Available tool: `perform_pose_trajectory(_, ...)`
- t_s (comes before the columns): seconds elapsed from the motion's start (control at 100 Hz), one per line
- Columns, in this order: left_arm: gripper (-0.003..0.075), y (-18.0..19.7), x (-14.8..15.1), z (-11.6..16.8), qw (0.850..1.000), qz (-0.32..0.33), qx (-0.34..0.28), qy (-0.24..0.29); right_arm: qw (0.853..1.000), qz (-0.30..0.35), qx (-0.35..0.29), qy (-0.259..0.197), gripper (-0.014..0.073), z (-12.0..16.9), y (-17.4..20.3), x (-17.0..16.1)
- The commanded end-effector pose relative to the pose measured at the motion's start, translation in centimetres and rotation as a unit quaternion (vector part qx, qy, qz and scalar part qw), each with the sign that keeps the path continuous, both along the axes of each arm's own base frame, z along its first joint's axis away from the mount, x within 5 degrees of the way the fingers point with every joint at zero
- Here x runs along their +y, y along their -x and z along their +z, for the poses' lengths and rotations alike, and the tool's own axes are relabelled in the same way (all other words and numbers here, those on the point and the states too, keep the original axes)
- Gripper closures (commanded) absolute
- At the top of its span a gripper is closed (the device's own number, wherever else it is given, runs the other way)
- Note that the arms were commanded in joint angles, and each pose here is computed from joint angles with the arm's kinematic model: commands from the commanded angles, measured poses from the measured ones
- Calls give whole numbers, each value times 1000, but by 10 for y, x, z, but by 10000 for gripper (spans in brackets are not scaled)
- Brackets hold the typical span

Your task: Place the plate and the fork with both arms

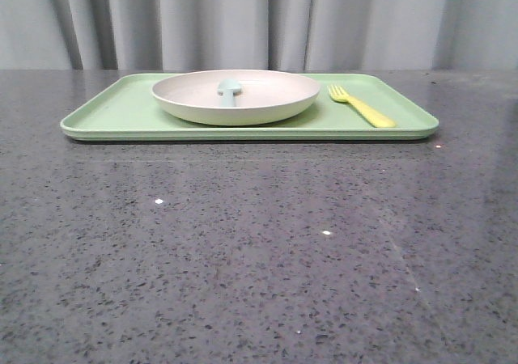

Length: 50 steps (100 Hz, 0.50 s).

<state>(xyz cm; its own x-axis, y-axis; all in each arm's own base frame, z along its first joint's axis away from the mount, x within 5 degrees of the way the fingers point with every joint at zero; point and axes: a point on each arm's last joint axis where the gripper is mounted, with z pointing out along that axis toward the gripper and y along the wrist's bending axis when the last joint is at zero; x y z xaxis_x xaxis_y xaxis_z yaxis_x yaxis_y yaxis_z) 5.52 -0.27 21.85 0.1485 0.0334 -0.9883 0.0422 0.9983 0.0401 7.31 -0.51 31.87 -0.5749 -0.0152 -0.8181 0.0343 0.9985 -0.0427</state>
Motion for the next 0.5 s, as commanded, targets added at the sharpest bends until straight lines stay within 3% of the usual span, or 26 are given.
perform_pose_trajectory(0.0,741,4,0,4,999,-1,-45,7,999,0,-39,11,715,11,-3,-1)
perform_pose_trajectory(0.27,741,4,0,4,999,-1,-45,7,999,5,-49,11,715,3,0,-1)
perform_pose_trajectory(0.49,741,4,0,4,999,-1,-45,7,987,39,-158,-6,715,-15,11,2)
